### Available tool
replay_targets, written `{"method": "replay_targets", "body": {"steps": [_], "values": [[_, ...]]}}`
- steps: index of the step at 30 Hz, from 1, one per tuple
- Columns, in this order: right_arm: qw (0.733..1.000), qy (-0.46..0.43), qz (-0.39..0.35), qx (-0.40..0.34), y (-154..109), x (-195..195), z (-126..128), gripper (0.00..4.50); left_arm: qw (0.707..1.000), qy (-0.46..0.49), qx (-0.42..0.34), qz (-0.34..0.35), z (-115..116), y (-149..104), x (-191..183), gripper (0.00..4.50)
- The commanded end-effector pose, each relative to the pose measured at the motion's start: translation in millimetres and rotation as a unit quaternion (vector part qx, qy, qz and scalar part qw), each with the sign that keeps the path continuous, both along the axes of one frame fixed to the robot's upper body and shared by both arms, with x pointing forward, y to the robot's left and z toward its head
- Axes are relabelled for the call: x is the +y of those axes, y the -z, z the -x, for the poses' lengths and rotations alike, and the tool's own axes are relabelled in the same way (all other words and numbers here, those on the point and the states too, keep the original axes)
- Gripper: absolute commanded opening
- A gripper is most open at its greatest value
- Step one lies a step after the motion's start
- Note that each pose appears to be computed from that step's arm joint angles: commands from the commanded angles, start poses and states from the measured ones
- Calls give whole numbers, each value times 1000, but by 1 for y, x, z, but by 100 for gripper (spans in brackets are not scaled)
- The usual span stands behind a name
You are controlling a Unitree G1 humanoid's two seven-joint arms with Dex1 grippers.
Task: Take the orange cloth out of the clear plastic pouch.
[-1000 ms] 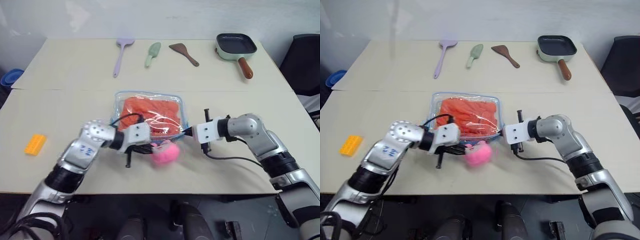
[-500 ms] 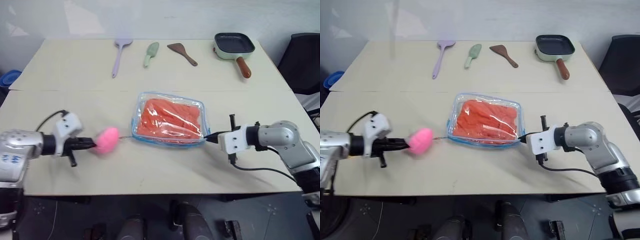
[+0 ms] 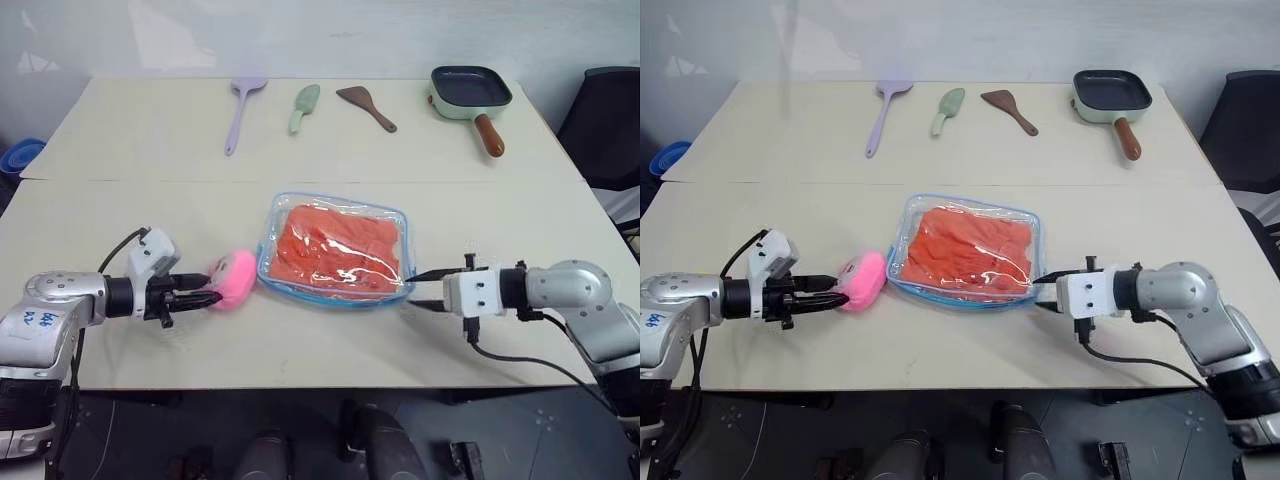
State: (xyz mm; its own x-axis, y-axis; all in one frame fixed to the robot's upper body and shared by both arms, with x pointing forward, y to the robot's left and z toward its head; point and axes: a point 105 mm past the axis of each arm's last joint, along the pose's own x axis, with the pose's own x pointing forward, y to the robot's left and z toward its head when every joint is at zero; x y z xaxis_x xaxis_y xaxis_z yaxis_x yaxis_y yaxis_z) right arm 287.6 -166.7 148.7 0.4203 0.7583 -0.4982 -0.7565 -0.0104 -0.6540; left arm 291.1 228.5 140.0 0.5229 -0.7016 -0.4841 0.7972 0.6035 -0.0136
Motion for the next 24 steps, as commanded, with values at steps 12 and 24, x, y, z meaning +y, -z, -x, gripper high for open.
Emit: {"method": "replay_targets", "body": {"steps": [12,24], "values": [[941,80,-269,191,-45,27,65,432,970,192,-143,-47,10,-100,-45,407],[929,115,-298,187,-51,32,63,432,867,317,-288,-256,-39,-33,-97,407]]}}
